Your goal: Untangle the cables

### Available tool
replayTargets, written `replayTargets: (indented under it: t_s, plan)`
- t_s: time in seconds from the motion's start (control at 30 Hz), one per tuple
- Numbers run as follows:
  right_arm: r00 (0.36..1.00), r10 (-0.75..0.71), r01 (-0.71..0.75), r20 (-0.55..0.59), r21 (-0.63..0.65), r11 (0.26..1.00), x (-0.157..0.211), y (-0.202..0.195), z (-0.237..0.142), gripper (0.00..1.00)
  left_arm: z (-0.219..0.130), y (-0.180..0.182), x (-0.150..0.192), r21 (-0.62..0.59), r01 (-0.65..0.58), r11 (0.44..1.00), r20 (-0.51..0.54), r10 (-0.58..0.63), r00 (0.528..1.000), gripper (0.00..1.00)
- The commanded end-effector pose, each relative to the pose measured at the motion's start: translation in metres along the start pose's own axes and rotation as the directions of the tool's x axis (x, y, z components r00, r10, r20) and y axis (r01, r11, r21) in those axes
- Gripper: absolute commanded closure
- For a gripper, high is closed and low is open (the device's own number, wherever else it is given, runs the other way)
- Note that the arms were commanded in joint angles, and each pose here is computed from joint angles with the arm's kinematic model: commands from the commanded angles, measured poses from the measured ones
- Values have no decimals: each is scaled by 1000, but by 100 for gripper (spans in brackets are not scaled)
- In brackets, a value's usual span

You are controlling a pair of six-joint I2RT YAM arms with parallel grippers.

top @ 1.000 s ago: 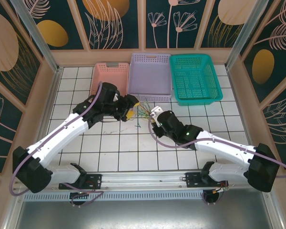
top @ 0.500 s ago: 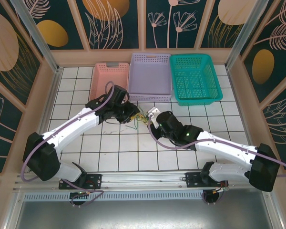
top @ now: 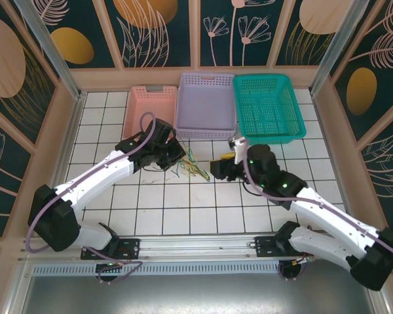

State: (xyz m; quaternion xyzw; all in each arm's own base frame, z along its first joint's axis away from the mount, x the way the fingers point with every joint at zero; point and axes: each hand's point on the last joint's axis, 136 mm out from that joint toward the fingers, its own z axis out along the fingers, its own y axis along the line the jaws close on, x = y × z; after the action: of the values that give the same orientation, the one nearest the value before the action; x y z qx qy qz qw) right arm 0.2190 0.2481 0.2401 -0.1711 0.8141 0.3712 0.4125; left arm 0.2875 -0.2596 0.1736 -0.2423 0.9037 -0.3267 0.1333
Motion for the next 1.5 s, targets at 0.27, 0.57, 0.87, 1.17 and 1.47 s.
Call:
replayTargets:
  t_s: [0.27, 0.57, 0.87, 1.17, 1.47]
  plan:
    - [943, 226, -258, -243, -108, 960, 23, 17, 38, 37, 4, -19, -2, 44, -34, 998, -13, 35, 999, 100]
    - [921, 90, -111, -380, -34, 993, 38, 10, 74, 51, 8, -25, -1, 41, -62, 997, -38, 64, 997, 100]
    - [887, 29, -21, -460, 22, 1000, 56, -6, 78, 57, 5, -29, -4, 26, -91, 996, -34, 91, 995, 100]
    - [905, 35, -32, -425, 14, 999, 49, -5, 87, 94, 3, -42, -3, 58, -110, 992, -42, 113, 993, 100]
    - [923, 175, -206, -342, -55, 977, 34, -6, 67, 100, -70, -68, -37, 76, -171, 982, 204, 152, 967, 35]
